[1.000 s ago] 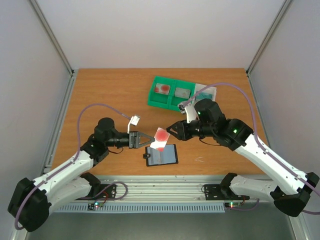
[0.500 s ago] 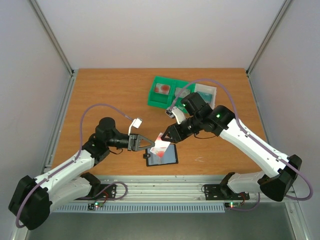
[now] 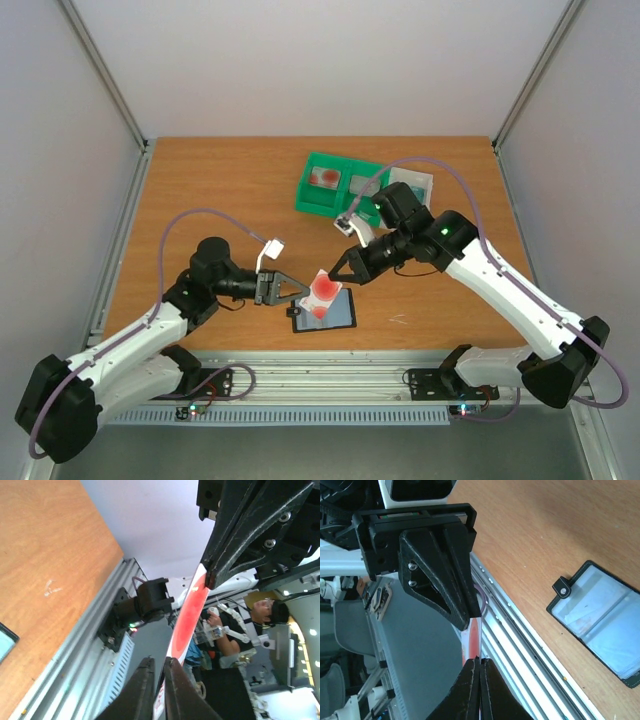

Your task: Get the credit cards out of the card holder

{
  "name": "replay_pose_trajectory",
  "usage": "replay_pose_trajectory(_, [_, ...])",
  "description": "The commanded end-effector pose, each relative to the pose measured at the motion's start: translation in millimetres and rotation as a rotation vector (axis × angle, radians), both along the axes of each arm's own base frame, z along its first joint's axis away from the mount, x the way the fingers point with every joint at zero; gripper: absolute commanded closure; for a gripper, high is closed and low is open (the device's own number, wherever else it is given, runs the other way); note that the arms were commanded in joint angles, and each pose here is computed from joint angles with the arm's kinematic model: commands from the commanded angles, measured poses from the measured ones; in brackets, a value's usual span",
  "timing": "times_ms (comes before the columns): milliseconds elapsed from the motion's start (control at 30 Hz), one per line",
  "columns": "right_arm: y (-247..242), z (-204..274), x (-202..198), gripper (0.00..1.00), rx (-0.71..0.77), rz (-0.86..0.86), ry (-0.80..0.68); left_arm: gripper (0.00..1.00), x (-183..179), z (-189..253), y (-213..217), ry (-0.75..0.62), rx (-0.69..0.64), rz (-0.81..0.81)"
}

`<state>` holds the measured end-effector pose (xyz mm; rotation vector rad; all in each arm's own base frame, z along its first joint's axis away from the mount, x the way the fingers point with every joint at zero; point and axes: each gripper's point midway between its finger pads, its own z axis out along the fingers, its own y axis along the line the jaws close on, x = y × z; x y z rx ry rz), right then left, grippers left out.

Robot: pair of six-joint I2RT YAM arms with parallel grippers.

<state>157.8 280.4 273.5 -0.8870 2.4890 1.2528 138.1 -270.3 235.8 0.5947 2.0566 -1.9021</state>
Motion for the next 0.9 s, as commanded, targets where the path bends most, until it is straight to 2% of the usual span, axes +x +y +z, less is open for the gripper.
replay_pose_trajectory(0, [-0.1,8.5,-1.1,0.99,0.062,-0.008,0.015,0.88,11.8,-10.4,1.0,-0.008,0.031,0.073])
replay_pose_trajectory(33, [0.0,7.8,0.4,0.99,0.066,-0.015,0.013,0.8,13.4,-12.1,0.9,-0.001,0.038,0.081])
replay_pose_trajectory(133, [-0.1,4.7,6.1,0.99,0.064,-0.042,0.009,0.46,18.9,-16.6,2.2,0.012,0.067,0.118])
replay_pose_trajectory(200, [-0.5,0.1,12.8,0.99,0.048,-0.071,0.003,0.3,23.6,-19.8,5.5,0.006,0.104,0.161])
replay_pose_trajectory(267, [0.9,-2.6,20.4,0.99,0.049,-0.1,-0.004,0.18,34.4,-20.3,11.5,-0.02,0.151,0.242])
replay_pose_trajectory(300, [2.1,-3.5,23.8,0.99,0.05,-0.112,-0.007,0.07,38.0,-21.2,14.9,-0.038,0.173,0.273])
replay_pose_trajectory(333, [3.2,-4.7,27.5,0.99,0.049,-0.125,-0.011,0.01,41.6,-21.9,18.5,-0.043,0.199,0.307])
replay_pose_trajectory(533, [0.2,-20.4,65.0,0.99,-0.01,-0.281,-0.046,0.01,62.7,-22.3,39.3,-0.126,0.348,0.457])
replay_pose_trajectory(667, [-8.9,-29.3,100.1,0.99,-0.067,-0.399,-0.115,0.01,66.4,-23.9,46.8,-0.166,0.372,0.499])
replay_pose_trajectory(867, [-19.0,-32.6,155.1,0.99,-0.005,-0.596,-0.1,0.01,65.7,-41.7,56.5,-0.166,0.438,0.523])
